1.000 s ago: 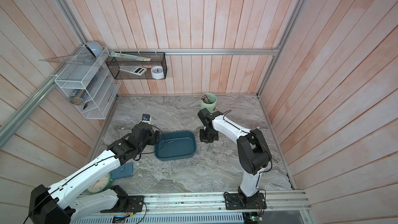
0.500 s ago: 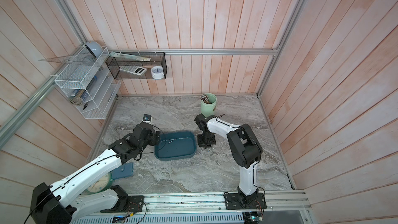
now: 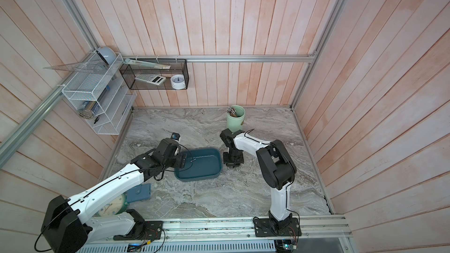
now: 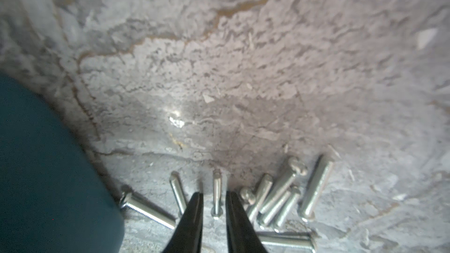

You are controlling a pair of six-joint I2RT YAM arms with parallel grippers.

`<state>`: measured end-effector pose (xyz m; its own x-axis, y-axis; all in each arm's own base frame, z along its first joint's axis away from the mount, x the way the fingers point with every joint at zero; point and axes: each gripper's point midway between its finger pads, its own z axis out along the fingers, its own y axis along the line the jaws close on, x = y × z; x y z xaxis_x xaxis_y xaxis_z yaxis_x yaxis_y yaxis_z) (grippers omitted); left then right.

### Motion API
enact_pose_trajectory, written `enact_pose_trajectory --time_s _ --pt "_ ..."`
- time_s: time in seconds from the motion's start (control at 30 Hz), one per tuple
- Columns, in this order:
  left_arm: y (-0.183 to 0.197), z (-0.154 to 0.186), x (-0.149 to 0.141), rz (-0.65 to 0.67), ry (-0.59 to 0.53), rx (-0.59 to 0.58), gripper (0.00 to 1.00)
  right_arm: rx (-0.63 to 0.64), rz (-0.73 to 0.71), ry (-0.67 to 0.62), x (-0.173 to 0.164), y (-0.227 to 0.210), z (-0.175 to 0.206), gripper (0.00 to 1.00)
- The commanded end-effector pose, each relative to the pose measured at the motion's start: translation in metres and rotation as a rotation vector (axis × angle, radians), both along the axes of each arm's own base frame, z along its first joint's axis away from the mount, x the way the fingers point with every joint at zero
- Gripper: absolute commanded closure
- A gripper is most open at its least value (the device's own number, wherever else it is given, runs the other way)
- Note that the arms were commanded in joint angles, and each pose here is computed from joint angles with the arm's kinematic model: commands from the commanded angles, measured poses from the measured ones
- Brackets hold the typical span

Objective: Take out the screws from the storage box
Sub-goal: Place the screw at the center of the board, then pick up the screw from the storage box.

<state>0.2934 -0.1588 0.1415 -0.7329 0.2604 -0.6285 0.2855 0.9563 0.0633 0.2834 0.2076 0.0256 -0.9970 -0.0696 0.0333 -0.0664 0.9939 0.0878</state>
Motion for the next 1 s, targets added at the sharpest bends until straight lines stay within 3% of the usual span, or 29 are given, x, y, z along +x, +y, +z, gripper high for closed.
enact_pose_trajectory --time_s 0.0,0.17,0.23,0.63,0.97 --pt "-0.019 -0.007 -0.008 -0.083 0.086 -0.01 0.19 0.051 0.006 -0.065 0.003 0.006 0.028 0.76" --pt "-0.037 -0.024 -0.011 -0.123 0.16 0.037 0.25 0.117 -0.001 -0.161 0.007 0.009 0.058 0.76" --pt "-0.04 -0.031 -0.01 -0.122 0.173 0.059 0.33 0.131 -0.003 -0.189 0.006 0.008 0.064 0.76" --pt "-0.041 -0.059 0.009 -0.098 0.209 0.177 0.51 0.175 -0.067 -0.237 -0.007 -0.011 0.059 0.76" --pt "-0.039 -0.083 0.023 -0.091 0.198 0.263 0.51 0.193 -0.088 -0.245 -0.015 -0.021 0.055 0.76"
